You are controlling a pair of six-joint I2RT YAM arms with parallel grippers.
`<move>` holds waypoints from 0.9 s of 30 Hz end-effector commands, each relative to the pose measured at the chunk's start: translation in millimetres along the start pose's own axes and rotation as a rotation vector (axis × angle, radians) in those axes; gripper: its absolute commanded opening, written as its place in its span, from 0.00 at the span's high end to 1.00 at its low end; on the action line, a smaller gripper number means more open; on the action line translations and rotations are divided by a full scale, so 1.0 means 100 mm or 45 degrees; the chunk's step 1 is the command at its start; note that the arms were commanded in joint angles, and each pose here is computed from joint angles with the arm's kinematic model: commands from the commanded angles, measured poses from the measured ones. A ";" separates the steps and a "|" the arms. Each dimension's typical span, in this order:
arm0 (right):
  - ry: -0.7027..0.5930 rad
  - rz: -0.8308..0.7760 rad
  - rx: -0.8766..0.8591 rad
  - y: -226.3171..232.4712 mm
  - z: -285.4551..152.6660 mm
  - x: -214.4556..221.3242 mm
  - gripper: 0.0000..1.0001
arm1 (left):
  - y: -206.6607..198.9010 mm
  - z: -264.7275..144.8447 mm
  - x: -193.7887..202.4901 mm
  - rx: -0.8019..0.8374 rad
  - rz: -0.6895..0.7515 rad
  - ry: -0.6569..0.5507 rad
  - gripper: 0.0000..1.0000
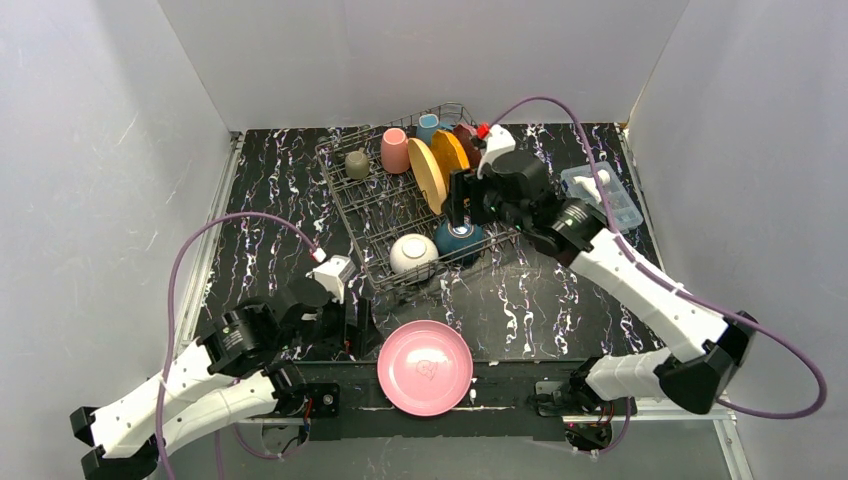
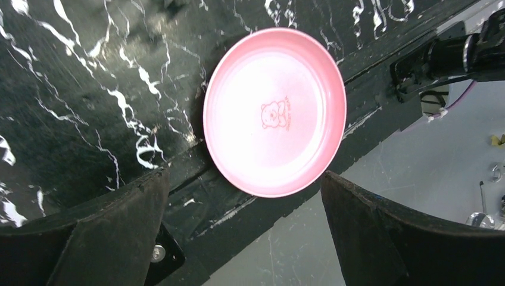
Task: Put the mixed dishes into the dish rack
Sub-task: Pick up the plate from the corner of the board.
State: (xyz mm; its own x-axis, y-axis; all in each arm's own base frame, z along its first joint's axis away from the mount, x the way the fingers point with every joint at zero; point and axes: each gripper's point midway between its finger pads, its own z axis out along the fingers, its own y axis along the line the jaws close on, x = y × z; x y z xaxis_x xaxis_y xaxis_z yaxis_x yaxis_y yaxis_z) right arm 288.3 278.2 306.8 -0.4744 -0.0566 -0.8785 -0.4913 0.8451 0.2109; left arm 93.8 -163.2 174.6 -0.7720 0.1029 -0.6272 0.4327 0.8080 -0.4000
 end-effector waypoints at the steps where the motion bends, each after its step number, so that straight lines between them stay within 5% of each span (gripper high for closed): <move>1: 0.065 0.053 -0.104 0.09 -0.26 0.25 0.21 | 0.02 0.09 0.22 -0.030 -0.115 0.133 0.02; 18: 0.337 0.226 -0.184 0.02 -0.35 1.51 0.28 | 0.10 0.49 0.79 -0.097 -0.360 0.381 0.07; 27: 0.448 0.254 -0.225 0.13 -0.36 1.93 0.31 | 0.14 0.72 0.92 -0.129 -0.414 0.429 0.20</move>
State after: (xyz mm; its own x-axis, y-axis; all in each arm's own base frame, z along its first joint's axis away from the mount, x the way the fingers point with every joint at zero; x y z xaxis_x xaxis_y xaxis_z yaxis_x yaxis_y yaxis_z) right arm 169.9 246.7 145.8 -0.7864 -0.1433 -0.6009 -0.4541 0.7936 0.4050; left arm 59.6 -177.1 70.0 -0.9700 0.0252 -0.2419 0.1352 0.8826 -0.4503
